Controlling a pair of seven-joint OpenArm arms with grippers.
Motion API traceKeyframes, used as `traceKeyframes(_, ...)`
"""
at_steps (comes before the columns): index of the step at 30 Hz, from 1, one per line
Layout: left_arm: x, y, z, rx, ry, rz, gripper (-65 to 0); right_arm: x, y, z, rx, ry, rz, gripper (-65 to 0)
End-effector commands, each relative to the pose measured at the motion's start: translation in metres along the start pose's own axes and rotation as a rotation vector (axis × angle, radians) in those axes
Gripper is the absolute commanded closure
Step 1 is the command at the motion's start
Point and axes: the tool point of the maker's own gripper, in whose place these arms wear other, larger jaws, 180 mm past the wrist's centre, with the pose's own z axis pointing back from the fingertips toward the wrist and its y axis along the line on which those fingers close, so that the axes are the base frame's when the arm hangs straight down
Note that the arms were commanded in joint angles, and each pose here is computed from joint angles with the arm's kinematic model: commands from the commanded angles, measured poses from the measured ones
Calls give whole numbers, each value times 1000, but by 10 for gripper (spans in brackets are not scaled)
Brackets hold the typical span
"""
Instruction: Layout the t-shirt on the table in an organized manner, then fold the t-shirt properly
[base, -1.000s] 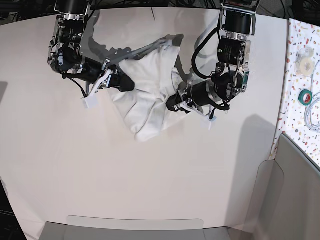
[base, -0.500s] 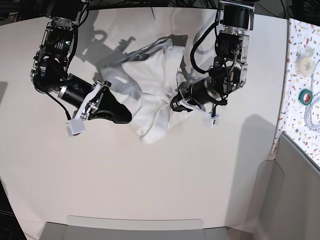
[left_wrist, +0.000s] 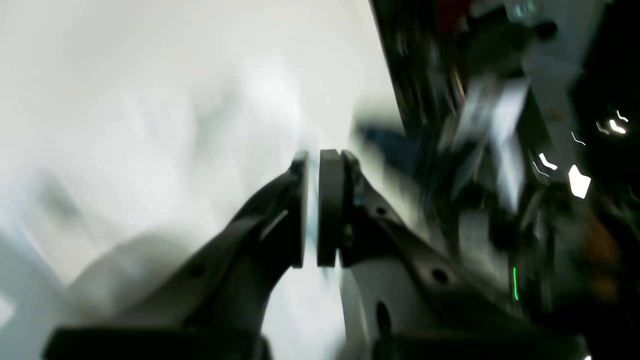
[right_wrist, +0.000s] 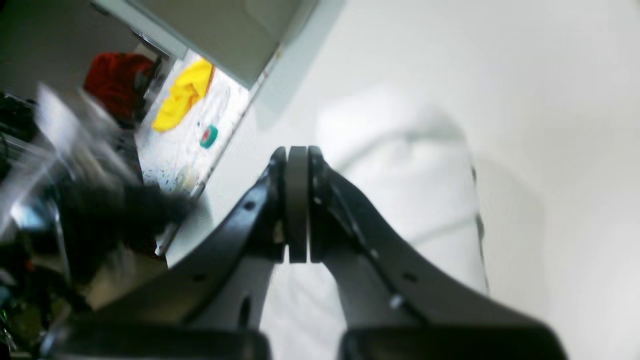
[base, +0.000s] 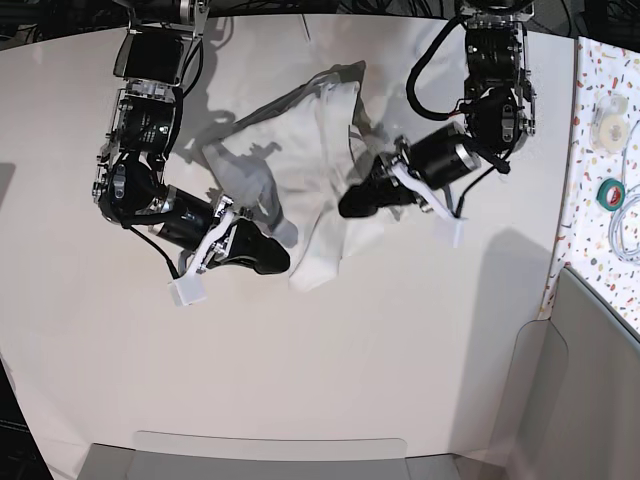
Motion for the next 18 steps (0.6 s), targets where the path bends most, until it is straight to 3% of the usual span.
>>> traceKeyframes(1,2,-24,-3,-90,1,-10,-34,19,10,0,31,-53,35,0)
traceKeyframes(3,-18,-28,-6,-105,75,3,-34,26,11,-1,34,-61,50,0)
traceKeyframes(7,-36,-21,-8,-73,121,93,-34,27,11,-4,39,-60,47,0)
traceKeyframes(12,-53,22,-14,74,173,343,-34,0,-1,-26,65,16,-65,0)
traceKeyframes(18,-80,63,-18,170,229,497,-32,-27,-23,-48,69,86,-199,0)
